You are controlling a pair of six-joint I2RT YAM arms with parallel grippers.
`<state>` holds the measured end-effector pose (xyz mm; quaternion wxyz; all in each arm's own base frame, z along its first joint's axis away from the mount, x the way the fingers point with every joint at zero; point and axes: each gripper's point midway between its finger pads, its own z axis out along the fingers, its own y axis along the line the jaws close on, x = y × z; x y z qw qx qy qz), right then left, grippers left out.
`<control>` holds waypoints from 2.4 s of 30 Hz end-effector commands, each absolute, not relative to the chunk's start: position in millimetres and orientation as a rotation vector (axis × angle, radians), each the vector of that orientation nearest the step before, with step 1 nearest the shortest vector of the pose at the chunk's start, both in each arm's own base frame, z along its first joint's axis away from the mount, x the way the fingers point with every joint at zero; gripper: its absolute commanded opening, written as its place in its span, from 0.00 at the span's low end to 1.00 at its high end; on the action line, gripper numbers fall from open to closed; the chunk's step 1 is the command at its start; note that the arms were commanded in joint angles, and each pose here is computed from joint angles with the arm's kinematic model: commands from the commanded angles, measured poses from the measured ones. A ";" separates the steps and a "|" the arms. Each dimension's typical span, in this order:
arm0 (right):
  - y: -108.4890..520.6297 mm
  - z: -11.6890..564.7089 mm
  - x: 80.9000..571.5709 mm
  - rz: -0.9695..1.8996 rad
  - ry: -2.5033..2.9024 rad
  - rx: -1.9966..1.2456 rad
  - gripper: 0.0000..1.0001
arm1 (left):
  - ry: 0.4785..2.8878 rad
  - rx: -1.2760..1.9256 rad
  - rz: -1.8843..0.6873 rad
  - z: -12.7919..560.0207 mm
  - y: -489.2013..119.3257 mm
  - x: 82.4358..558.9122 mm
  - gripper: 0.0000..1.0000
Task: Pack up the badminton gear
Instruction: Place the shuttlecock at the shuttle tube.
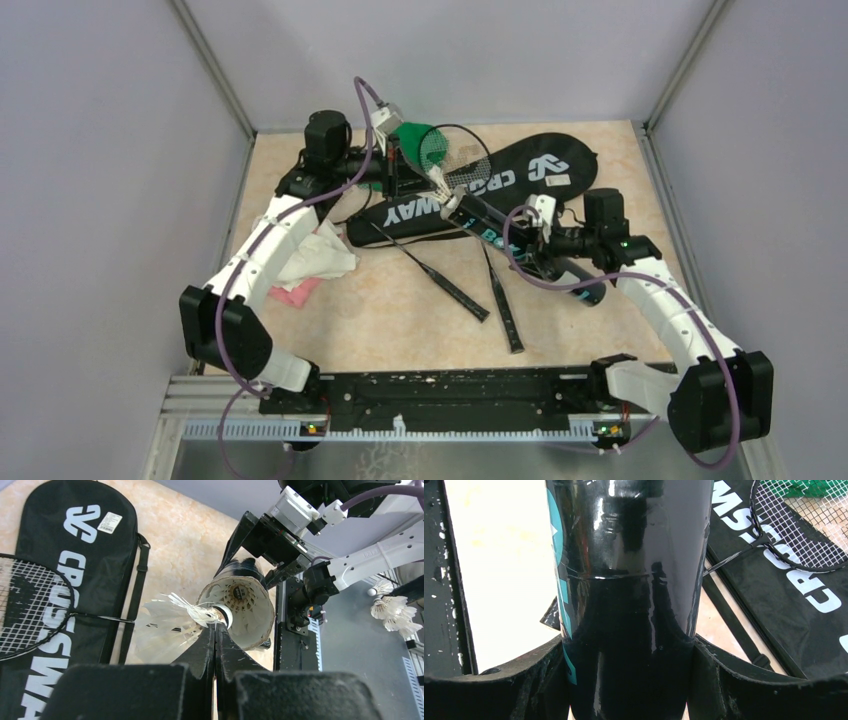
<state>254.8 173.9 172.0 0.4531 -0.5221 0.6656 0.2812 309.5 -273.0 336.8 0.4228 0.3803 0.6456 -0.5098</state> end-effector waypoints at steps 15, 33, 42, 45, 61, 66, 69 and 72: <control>187.5 196.4 260.4 0.692 1.517 -1.285 0.34 | 1.450 1.081 -1.320 351.9 -293.9 264.6 0.00; 186.0 203.1 253.8 0.672 1.483 -1.280 0.33 | 1.390 1.131 -1.345 353.3 -300.6 250.8 0.01; 188.2 202.8 251.0 0.698 1.475 -1.280 0.33 | 1.354 1.162 -1.361 345.6 -296.9 237.8 0.03; 188.5 199.6 251.2 0.705 1.484 -1.283 0.33 | 1.345 1.167 -1.366 345.2 -297.3 235.9 0.04; 187.6 196.5 245.0 0.704 1.471 -1.311 0.34 | 1.361 1.205 -1.461 338.9 -315.6 239.8 0.26; 187.5 195.1 244.5 0.706 1.473 -1.310 0.34 | 1.330 1.226 -1.442 340.1 -311.7 233.5 0.49; 187.1 194.7 244.9 0.704 1.475 -1.310 0.34 | 1.314 1.240 -1.421 340.0 -309.2 230.5 0.59; 186.9 194.7 245.6 0.698 1.476 -1.309 0.34 | 1.310 1.251 -1.395 341.4 -306.9 230.0 0.66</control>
